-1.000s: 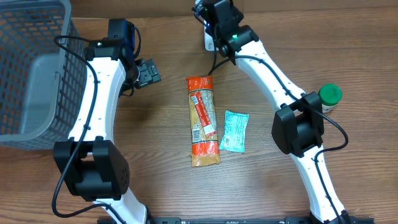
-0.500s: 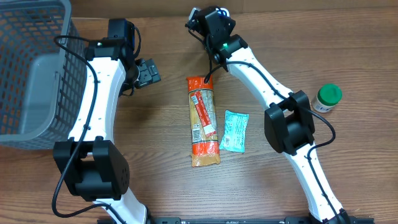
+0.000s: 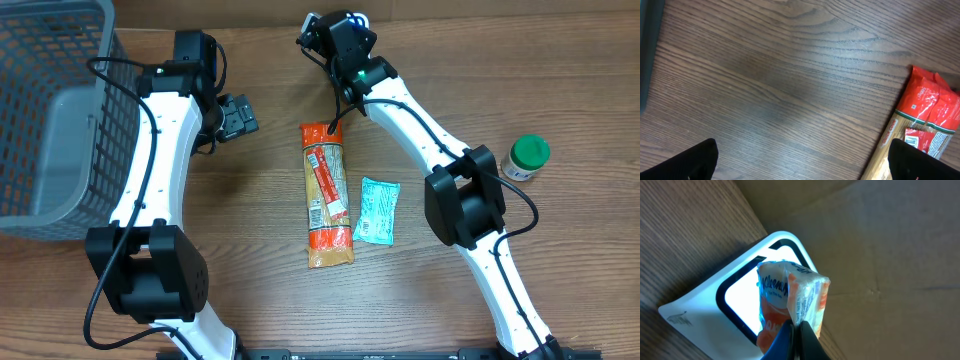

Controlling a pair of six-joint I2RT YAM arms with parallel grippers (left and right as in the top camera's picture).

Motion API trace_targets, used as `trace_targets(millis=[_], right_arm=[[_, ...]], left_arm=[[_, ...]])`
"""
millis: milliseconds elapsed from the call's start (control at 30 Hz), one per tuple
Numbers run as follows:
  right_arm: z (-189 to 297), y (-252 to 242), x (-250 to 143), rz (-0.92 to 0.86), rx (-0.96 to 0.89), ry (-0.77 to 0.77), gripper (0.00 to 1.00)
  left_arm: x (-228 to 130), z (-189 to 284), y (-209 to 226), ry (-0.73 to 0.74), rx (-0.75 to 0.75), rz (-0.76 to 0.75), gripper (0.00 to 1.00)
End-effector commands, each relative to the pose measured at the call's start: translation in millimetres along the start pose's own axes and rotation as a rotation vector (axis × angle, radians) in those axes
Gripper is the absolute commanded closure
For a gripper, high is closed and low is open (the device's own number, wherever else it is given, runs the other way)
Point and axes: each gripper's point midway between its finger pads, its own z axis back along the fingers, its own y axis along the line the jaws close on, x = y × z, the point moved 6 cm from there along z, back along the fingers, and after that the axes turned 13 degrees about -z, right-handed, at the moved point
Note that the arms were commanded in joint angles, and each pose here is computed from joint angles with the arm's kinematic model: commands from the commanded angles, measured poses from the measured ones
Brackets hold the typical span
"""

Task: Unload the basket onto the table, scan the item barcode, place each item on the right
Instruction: 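Hold the Kleenex pack in front of the scanner window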

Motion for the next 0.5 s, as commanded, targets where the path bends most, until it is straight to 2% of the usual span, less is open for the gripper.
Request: trace_targets(millis=[0, 100, 300, 467], right_arm=[[3.3, -10.6, 3.1, -0.036, -0.039, -0.004, 0.96], [19.3, -29.6, 12.3, -0.11, -0.082, -0.013, 0.96], [82.0, -82.9, 36.6, -0.334, -0.098, -0.06, 0.96], [144.0, -115.8, 25.9, -0.522, -0.036, 0.019, 0.96]], left_arm=[[3.3, 12.9, -2.1, -0.04, -0.007, -0.023, 0.0], [3.3, 12.9, -2.1, -0.04, -0.007, -0.023, 0.0], [3.3, 12.9, -2.1, -0.04, -0.007, -0.023, 0.0], [3.3, 12.9, -2.1, -0.04, -0.007, -0.023, 0.0]])
